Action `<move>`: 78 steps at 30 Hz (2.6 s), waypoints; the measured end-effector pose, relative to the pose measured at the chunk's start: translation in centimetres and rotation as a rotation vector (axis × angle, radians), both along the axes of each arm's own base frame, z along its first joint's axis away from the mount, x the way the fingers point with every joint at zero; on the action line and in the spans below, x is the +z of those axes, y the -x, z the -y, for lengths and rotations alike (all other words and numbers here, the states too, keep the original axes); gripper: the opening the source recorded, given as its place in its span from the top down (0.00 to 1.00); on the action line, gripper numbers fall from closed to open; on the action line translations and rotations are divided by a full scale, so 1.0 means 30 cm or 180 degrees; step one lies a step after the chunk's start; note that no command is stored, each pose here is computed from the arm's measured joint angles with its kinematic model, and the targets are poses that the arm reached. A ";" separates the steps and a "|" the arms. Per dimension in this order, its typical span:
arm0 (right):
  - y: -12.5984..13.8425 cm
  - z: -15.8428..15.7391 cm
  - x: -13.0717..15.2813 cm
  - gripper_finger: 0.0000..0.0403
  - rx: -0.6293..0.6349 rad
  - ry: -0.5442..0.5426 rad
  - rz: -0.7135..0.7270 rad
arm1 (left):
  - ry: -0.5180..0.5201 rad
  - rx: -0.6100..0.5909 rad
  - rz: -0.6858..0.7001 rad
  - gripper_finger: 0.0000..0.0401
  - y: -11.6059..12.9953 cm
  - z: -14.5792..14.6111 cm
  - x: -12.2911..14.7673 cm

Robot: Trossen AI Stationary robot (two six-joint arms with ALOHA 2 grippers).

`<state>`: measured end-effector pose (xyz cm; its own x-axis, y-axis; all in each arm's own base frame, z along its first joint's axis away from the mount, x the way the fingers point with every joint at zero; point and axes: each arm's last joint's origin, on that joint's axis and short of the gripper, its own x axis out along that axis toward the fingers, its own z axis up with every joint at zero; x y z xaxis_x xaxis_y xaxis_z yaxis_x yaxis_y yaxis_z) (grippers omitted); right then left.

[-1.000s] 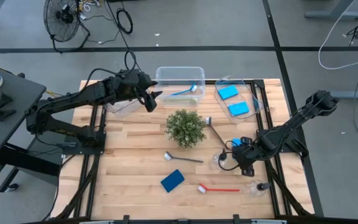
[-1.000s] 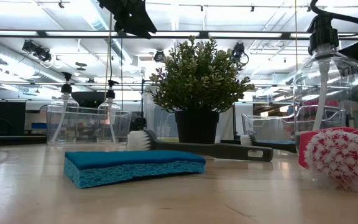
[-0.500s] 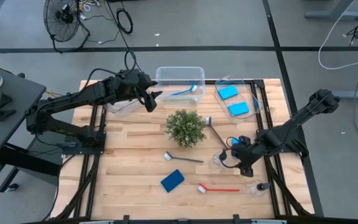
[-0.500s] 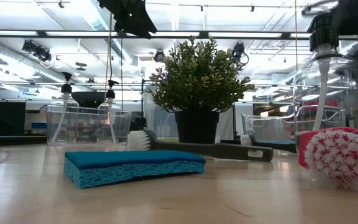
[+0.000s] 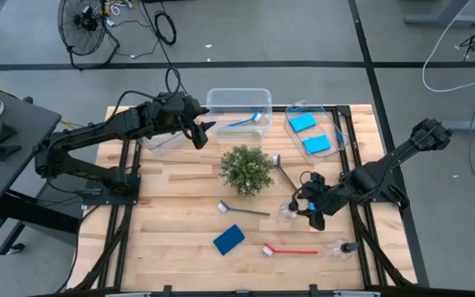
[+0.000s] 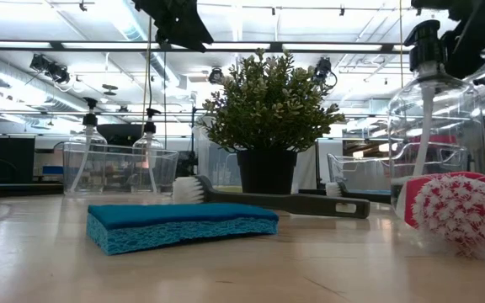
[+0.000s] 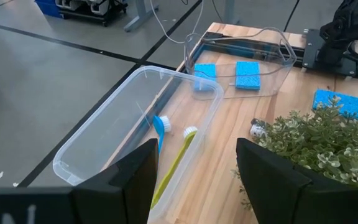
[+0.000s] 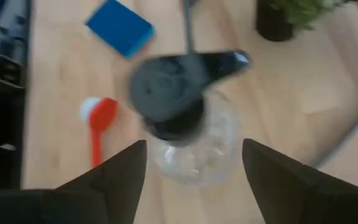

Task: Pick & Place Kitchen Sink Supplies
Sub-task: Put the transparent soap dispenser into the left transparent bin

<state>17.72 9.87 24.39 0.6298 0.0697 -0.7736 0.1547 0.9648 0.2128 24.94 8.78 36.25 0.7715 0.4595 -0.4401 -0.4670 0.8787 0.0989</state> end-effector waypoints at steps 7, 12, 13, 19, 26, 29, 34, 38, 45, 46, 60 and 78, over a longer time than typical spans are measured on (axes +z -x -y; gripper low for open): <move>-0.030 -0.015 0.028 0.34 -0.0061 -0.0164 0.0402 | 0.0001 -0.0002 -0.0001 0.45 0.000 0.000 0.000; -0.046 -0.010 0.021 0.34 -0.0161 -0.0096 0.0437 | 0.0001 -0.0001 -0.0002 0.45 0.000 0.000 0.000; -0.050 -0.011 0.016 0.34 -0.0157 -0.0096 0.0408 | 0.0001 -0.0002 -0.0002 0.45 0.000 0.000 0.000; -0.071 -0.024 -0.003 0.36 -0.0158 -0.0094 0.0383 | 0.0000 -0.0004 -0.0004 0.45 0.000 0.000 0.000; -0.073 -0.028 -0.002 0.54 -0.0213 -0.0262 0.0367 | -0.0005 -0.0005 -0.0003 0.45 0.000 0.000 0.000; -0.073 -0.026 0.000 0.65 -0.0240 -0.0282 0.0375 | -0.0025 -0.0006 0.0060 0.45 -0.003 -0.001 0.006; -0.069 -0.005 0.015 0.69 -0.0310 -0.0342 0.0416 | -0.0101 -0.0016 0.0223 0.45 -0.010 -0.003 0.023; -0.071 0.030 0.070 0.69 -0.0388 -0.0313 0.0436 | -0.0231 -0.0063 0.0279 0.45 -0.014 -0.004 0.034; -0.080 0.108 0.266 0.69 -0.0354 0.0040 0.0499 | -0.0306 -0.0063 0.0458 0.45 -0.020 -0.007 0.052; -0.081 0.120 0.293 0.69 -0.0379 0.0062 0.0538 | -0.0312 -0.0063 0.0475 0.45 -0.020 -0.007 0.054; -0.076 0.277 0.592 0.69 -0.0816 0.0638 0.1453 | -0.0301 -0.0287 0.0698 0.45 -0.028 -0.001 0.074; -0.186 0.443 0.684 0.69 -0.0948 0.0861 0.2371 | 0.0111 -0.0886 0.1165 0.26 -0.040 0.018 0.103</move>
<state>23.30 -3.41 44.91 0.9444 -0.3079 -0.1153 0.3215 0.9383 0.1276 26.14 8.24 39.33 0.9709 0.2027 -0.1272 -0.2116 0.9755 -0.0604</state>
